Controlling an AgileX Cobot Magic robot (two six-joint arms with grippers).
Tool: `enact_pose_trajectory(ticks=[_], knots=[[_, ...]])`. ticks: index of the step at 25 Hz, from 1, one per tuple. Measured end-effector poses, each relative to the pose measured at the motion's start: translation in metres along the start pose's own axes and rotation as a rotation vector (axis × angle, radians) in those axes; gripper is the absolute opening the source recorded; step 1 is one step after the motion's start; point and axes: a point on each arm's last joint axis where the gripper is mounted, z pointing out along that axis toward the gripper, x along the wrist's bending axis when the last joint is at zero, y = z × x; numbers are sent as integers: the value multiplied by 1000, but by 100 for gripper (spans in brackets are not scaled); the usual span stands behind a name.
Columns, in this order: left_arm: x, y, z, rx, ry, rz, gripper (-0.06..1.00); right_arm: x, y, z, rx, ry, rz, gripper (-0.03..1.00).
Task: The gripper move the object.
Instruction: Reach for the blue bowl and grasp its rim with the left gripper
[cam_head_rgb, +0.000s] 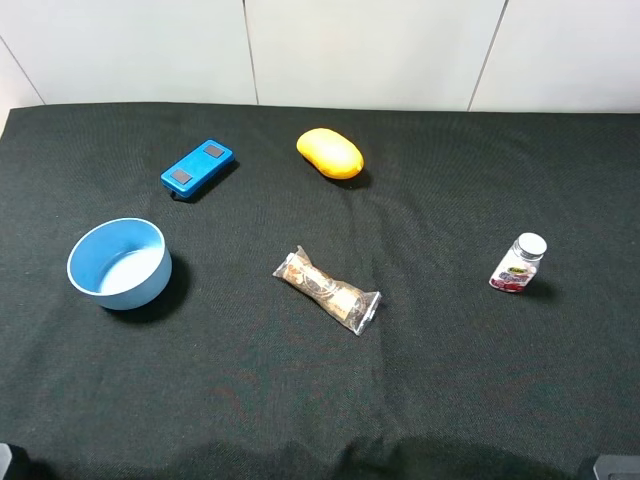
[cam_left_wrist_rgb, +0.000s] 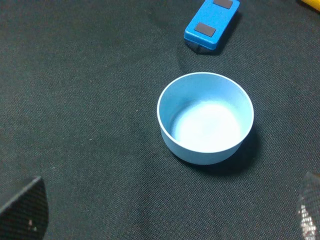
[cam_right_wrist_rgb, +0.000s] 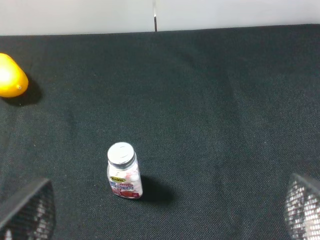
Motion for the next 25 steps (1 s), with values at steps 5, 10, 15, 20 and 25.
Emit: enact_pose_trajectory(ticks=[5, 10, 15, 20, 25], knots=[[0, 0, 0, 0, 0, 0, 100, 0, 0, 0, 0, 0, 0, 69], [0, 0, 0, 0, 0, 0, 100, 0, 0, 0, 0, 0, 0, 69], [0, 0, 0, 0, 0, 0, 100, 0, 0, 0, 0, 0, 0, 69], [0, 0, 0, 0, 0, 0, 100, 0, 0, 0, 0, 0, 0, 69], [0, 0, 0, 0, 0, 0, 100, 0, 0, 0, 0, 0, 0, 69]])
